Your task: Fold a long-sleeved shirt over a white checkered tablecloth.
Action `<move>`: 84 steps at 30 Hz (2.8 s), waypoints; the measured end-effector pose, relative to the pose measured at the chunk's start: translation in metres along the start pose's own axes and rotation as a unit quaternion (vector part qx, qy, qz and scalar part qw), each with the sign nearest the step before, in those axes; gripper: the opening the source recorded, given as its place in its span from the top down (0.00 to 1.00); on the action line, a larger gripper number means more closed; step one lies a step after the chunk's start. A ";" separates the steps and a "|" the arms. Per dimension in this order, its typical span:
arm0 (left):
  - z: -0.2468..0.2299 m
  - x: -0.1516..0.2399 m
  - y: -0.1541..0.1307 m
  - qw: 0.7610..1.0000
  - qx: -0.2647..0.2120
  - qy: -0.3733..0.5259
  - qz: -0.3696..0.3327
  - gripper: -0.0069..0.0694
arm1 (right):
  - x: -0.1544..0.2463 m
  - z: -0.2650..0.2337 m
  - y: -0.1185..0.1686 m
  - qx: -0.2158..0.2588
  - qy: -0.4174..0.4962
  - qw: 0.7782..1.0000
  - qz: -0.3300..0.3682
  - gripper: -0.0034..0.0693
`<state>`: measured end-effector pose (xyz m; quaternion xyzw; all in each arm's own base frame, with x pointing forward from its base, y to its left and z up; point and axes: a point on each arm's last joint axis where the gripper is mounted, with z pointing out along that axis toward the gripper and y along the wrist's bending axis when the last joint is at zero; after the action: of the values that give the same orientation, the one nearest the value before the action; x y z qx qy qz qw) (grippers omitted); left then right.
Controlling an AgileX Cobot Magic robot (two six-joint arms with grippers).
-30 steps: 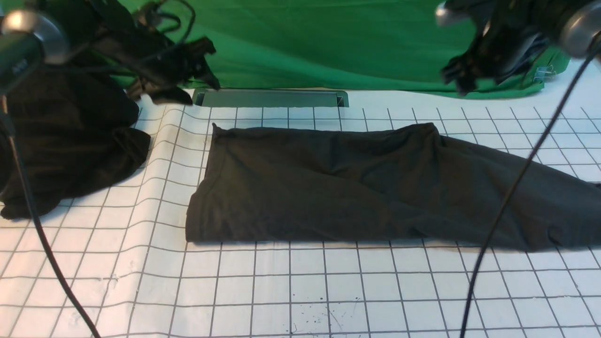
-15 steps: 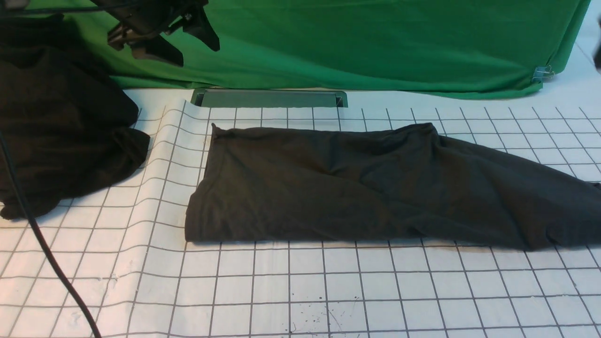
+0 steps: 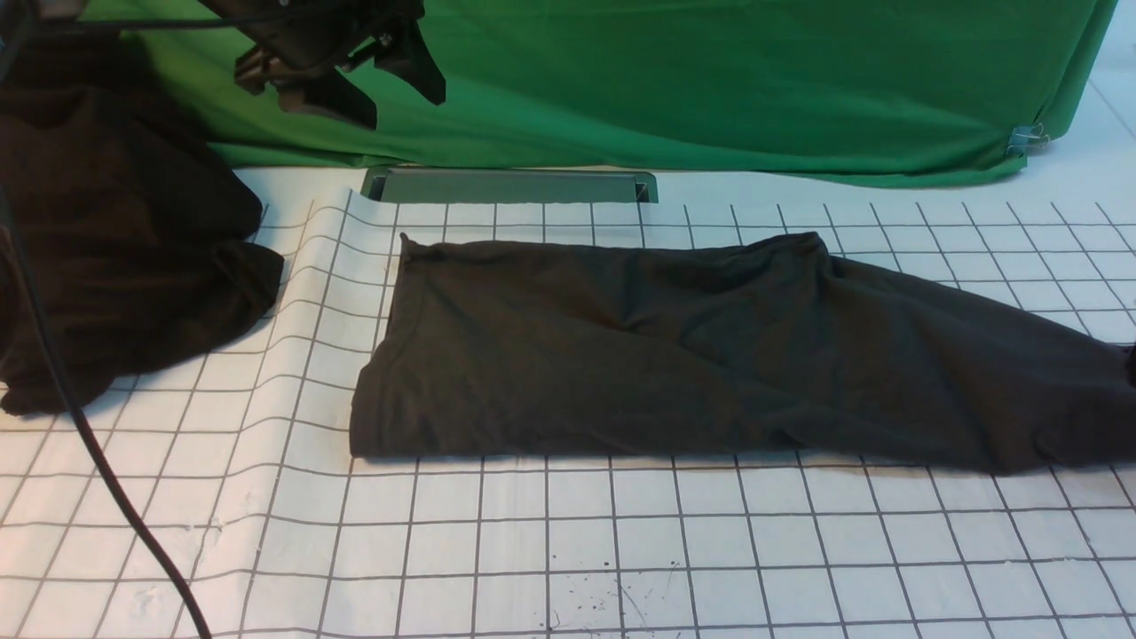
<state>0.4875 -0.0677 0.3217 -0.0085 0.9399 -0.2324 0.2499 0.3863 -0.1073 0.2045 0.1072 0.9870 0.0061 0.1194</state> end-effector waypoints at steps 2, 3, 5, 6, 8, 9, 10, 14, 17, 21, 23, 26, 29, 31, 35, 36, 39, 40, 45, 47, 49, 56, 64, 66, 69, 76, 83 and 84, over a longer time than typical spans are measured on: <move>0.001 0.001 -0.002 1.000 0.001 0.001 0.003 0.23 | -0.002 0.017 0.000 -0.005 0.003 1.000 0.004 0.00; 0.001 0.001 -0.003 1.000 0.002 0.001 0.004 0.23 | -0.003 0.025 -0.001 -0.006 0.004 1.000 0.005 0.00; 0.001 0.001 -0.003 1.000 0.002 0.002 0.005 0.23 | -0.004 0.038 -0.001 -0.007 0.009 1.000 0.001 0.00; 0.001 0.001 -0.003 1.000 0.002 0.002 0.006 0.23 | -0.004 0.043 -0.002 -0.007 0.010 1.000 -0.003 0.00; 0.001 0.001 -0.003 1.000 0.002 0.002 0.006 0.23 | -0.004 0.050 -0.002 -0.007 0.013 1.000 -0.015 0.02; 0.001 0.001 -0.003 1.000 0.002 0.002 0.006 0.23 | -0.004 0.050 -0.002 -0.008 0.013 1.000 -0.019 0.04; 0.001 0.001 -0.003 1.000 0.002 0.002 0.006 0.23 | -0.004 0.051 -0.002 -0.008 0.014 1.000 -0.022 0.07; 0.001 0.001 -0.003 1.000 0.002 0.002 0.006 0.23 | -0.004 0.052 -0.001 -0.016 0.014 0.999 -0.026 0.29; 0.001 0.001 -0.004 1.000 0.002 0.002 0.006 0.23 | -0.004 0.051 0.001 -0.022 0.020 0.999 -0.028 0.66; 0.000 0.001 -0.007 1.000 0.018 0.001 0.001 0.23 | -0.006 0.047 -0.001 -0.013 0.032 0.999 -0.041 0.88; -0.006 0.000 -0.012 0.999 0.032 -0.004 0.000 0.23 | -0.010 0.037 -0.004 0.006 0.040 0.997 -0.060 0.91; -0.020 -0.001 -0.019 0.999 0.039 -0.016 0.012 0.23 | -0.018 0.012 -0.009 0.040 0.029 0.995 -0.081 0.92; -0.051 -0.002 -0.033 0.997 0.044 -0.046 0.045 0.23 | -0.034 -0.043 -0.015 0.088 -0.025 0.992 -0.087 0.92; -0.063 -0.002 -0.037 0.996 0.037 -0.057 0.060 0.23 | -0.038 -0.064 -0.015 0.098 -0.044 0.991 -0.085 0.92; -0.081 -0.002 -0.036 0.994 -0.005 -0.075 0.085 0.23 | -0.044 -0.115 -0.007 0.105 -0.084 0.989 -0.065 0.92; -0.084 -0.002 -0.034 0.993 -0.010 -0.078 0.085 0.23 | -0.045 -0.126 -0.002 0.104 -0.096 0.988 -0.063 0.92; -0.087 -0.004 -0.028 0.993 -0.015 -0.081 0.080 0.23 | -0.045 -0.148 0.017 0.097 -0.127 0.985 -0.065 0.92; -0.088 -0.004 -0.025 0.993 -0.017 -0.082 0.077 0.23 | -0.044 -0.159 0.038 0.085 -0.144 0.983 -0.073 0.92; -0.092 -0.007 -0.015 0.994 -0.023 -0.087 0.069 0.23 | -0.029 -0.178 0.117 0.032 -0.175 0.979 -0.098 0.92; -0.093 -0.007 -0.012 0.993 -0.036 -0.088 0.070 0.23 | -0.018 -0.178 0.157 0.005 -0.175 0.978 -0.114 0.91; -0.093 -0.007 -0.011 0.993 -0.040 -0.088 0.071 0.23 | -0.005 -0.173 0.200 -0.025 -0.172 0.976 -0.133 0.91; -0.093 -0.007 -0.011 0.993 -0.037 -0.088 0.071 0.23 | 0.030 -0.130 0.310 -0.094 -0.164 0.966 -0.176 0.88; -0.093 -0.007 -0.012 0.993 -0.032 -0.088 0.070 0.23 | 0.060 -0.056 0.395 -0.154 -0.173 0.951 -0.205 0.80; -0.093 -0.007 -0.012 0.993 -0.032 -0.088 0.070 0.23 | 0.066 -0.042 0.405 -0.161 -0.172 0.949 -0.211 0.74; -0.093 -0.007 -0.012 0.993 -0.032 -0.088 0.070 0.23 | 0.071 -0.026 0.412 -0.160 -0.162 0.951 -0.208 0.58; -0.093 -0.007 -0.012 0.993 -0.034 -0.088 0.070 0.23 | 0.074 -0.039 0.407 -0.129 -0.134 0.954 -0.233 0.18; -0.090 -0.005 -0.013 0.995 -0.018 -0.081 0.062 0.26 | 0.061 -0.147 0.358 -0.101 -0.153 0.931 -0.316 0.49; -0.090 -0.003 -0.013 0.995 -0.014 -0.076 0.059 0.28 | 0.059 -0.163 0.347 -0.103 -0.167 0.929 -0.314 0.56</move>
<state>0.4460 -0.0404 0.3976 0.0258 0.9203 -0.2028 0.3336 0.3648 0.2467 0.3619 -0.2216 0.9300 0.0515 0.2886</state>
